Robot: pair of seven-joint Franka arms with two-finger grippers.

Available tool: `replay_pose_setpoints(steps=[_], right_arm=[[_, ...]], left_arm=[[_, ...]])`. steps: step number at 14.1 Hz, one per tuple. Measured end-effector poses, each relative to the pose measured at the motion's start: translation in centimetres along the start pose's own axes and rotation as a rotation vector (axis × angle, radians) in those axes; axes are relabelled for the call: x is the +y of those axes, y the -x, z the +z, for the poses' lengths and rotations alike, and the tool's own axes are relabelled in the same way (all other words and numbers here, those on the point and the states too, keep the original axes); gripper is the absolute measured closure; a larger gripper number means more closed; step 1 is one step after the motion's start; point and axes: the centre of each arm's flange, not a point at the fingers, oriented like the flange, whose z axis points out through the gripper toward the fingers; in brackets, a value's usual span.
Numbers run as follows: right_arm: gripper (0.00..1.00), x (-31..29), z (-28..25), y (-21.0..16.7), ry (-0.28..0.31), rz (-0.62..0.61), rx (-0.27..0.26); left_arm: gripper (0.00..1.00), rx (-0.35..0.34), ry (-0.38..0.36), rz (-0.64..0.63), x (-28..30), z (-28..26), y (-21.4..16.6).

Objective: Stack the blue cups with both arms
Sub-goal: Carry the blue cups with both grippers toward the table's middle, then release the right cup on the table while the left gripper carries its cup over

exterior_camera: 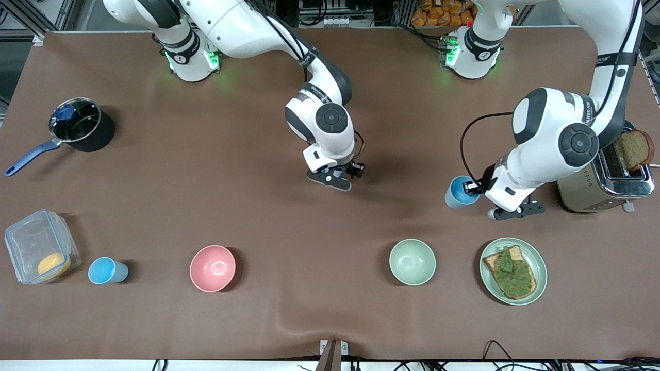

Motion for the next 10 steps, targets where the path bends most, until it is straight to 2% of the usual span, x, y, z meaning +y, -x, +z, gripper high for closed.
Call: replay_pose_setpoints(steps=[2,6,10], right_arm=[[0.01,1.3,-4.2,-2.3,0.03,-0.026,-0.01],[0.0,8.3,-15.7,-9.7,0.077,-0.155,-0.04],[0.0,18.5,-24.5,-18.2,0.046,-0.287,-0.023]], left_arm=[[0.95,-0.006,0.001,0.001,1.0,0.1,0.5],[0.95,-0.018,0.006,0.006,3.8,0.4,2.0],[0.95,-0.034,0.012,0.018,9.2,1.0,5.0]])
